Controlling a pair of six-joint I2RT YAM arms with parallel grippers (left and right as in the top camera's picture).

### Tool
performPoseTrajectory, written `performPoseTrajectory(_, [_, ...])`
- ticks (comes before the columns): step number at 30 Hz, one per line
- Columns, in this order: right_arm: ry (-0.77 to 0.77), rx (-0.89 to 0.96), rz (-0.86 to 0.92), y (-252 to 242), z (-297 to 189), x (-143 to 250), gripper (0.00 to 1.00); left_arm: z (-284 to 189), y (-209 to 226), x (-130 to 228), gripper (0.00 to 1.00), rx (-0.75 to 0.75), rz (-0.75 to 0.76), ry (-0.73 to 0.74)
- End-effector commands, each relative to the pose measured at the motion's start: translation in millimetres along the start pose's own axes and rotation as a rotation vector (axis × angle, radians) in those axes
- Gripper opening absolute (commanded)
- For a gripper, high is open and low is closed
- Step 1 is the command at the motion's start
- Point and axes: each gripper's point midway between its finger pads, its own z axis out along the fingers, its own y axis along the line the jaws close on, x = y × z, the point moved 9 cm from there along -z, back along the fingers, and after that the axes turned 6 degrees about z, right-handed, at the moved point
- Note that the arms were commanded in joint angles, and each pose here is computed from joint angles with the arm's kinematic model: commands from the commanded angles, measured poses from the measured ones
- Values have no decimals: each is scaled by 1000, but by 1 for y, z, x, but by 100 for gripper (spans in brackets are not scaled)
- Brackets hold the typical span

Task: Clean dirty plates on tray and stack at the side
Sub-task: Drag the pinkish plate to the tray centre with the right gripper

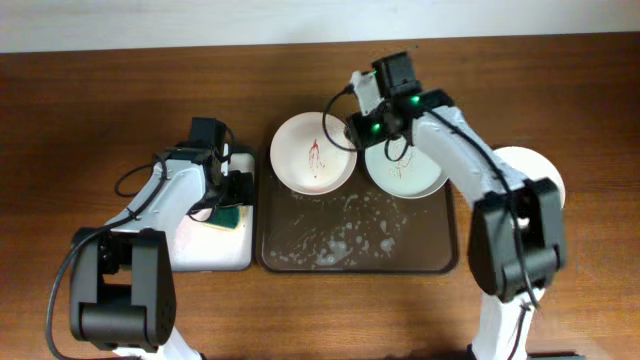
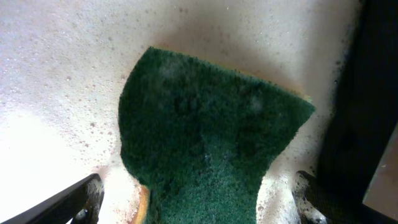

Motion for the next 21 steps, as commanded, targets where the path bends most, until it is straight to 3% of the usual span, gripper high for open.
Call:
performPoseTrajectory(1, [2,20,-12,-1,22,0,46,-12,1,-5,95,4,-2,-40])
performPoseTrajectory(8, [103,39,66,-4,62,22,21,-12,1,-5,95,4,-2,-40])
performPoseTrajectory(9, [108,39,67,-4,63,23,11,-12,1,-5,95,4,-2,-40])
performPoseTrajectory(11, [113,40,81,-3,59,22,4,-12,1,-5,96,4,-2,-40])
performPoseTrajectory(14, [213,6,129,6,35,34,4,-12,1,-5,96,4,-2,-40])
performPoseTrajectory(15, [349,-60,193,14,23,53,4,-12,1,-5,96,4,-2,-40])
performPoseTrajectory(18, [582,0,410,21,11,87,4,-12,1,-5,96,4,-2,-40])
performPoseTrajectory(20, [660,-6,416,31,6,97,36,-12,1,-5,96,4,-2,-40])
performPoseTrajectory(21, [654,-6,398,32,7,97,37,-12,1,-6,97,4,-2,-41])
